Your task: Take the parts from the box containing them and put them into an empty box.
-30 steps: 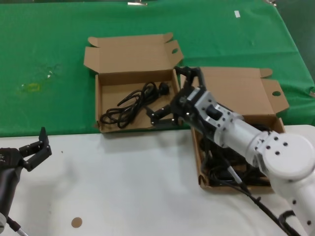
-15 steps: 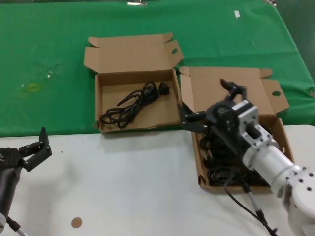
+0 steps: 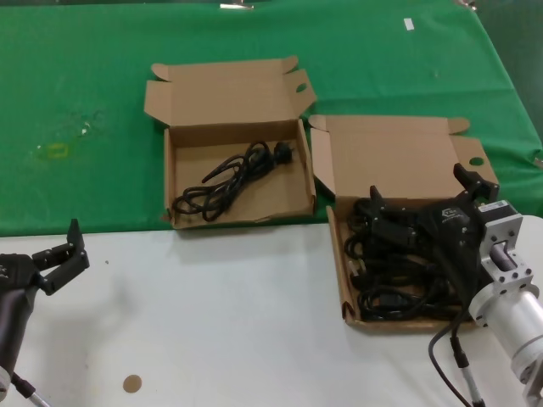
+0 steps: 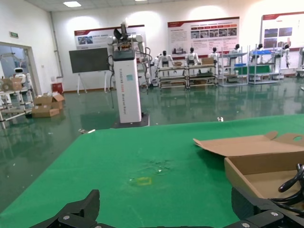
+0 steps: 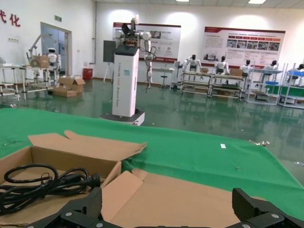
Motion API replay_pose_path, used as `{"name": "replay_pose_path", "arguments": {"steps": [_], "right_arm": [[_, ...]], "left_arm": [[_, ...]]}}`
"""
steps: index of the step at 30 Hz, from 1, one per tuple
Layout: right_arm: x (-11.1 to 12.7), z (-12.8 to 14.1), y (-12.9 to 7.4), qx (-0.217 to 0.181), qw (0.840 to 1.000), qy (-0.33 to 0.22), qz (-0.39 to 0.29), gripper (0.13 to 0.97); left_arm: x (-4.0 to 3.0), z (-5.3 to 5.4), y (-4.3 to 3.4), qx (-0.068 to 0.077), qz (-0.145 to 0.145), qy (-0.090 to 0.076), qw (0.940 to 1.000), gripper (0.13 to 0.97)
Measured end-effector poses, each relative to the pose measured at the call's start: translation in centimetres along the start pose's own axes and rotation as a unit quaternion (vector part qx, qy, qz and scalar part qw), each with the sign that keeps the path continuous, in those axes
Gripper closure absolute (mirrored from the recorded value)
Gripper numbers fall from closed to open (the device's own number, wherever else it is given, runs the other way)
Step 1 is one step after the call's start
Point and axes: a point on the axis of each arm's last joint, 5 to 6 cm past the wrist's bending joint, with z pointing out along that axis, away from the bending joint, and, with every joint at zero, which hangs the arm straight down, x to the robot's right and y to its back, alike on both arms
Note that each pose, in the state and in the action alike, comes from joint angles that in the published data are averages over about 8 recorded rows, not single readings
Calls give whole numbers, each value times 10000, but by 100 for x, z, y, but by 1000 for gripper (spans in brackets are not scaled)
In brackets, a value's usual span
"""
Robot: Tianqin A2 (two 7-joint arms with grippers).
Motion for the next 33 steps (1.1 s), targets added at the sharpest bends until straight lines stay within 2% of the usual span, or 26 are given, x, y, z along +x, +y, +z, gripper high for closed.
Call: {"name": "replay_pose_path", "arguments": {"steps": [33], "right_arm": [[8, -18, 4, -7, 10000, 32, 24, 130]], "left_arm": [[0, 0, 0, 0, 0, 0, 10000, 132]]}}
